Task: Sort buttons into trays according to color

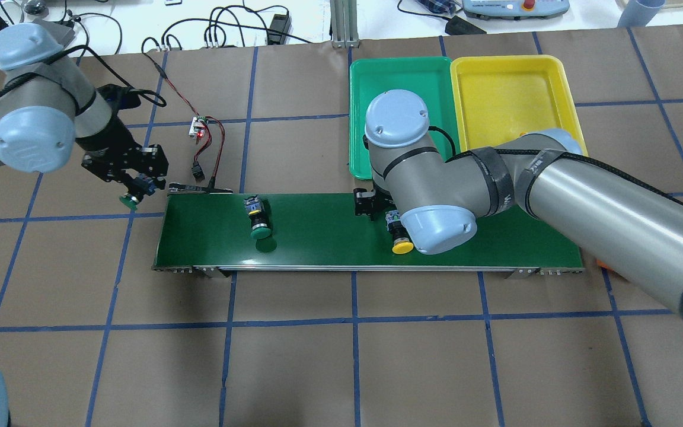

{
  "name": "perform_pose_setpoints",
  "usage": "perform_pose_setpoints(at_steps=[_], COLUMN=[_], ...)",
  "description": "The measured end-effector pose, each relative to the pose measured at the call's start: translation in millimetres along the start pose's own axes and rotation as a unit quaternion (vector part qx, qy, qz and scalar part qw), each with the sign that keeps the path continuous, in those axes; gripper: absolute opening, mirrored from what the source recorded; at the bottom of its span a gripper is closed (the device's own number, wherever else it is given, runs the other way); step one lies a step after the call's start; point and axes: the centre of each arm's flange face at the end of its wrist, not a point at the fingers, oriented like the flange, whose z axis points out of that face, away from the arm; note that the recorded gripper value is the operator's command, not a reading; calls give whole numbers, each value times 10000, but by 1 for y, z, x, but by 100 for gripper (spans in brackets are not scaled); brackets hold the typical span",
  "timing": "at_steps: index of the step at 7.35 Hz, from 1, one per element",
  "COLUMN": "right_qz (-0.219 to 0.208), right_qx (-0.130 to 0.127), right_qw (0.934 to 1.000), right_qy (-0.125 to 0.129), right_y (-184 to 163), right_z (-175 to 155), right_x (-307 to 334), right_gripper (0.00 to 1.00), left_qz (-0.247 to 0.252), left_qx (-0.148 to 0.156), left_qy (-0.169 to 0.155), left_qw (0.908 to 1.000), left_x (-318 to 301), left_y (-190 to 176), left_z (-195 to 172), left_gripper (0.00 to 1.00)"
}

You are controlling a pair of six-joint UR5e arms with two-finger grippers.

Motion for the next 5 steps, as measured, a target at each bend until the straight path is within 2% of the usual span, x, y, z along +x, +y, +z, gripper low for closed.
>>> perform_pose_setpoints(at_steps=[1,3,4,5], right_qz=[33,78,93,104], right_qx=[-79,-322,-414,-480], right_qw=[10000,9994,9990,9987], right_qy=[26,98,126,146], right_y=[3,8,9,9], right_z=[3,5,5,3], right_x=[2,7,10,12], right_gripper=[64,10,0,0], left_qz=[-394,-789,-861,-914], left_qx=[2,-34,-90,-151], left_qy=[-21,-46,-48,-52], left_qw=[9992,9969,9962,9957], left_x=[33,59,61,61], left_y=[13,33,38,40], left_z=[4,14,22,33], left_gripper=[0,0,2,77])
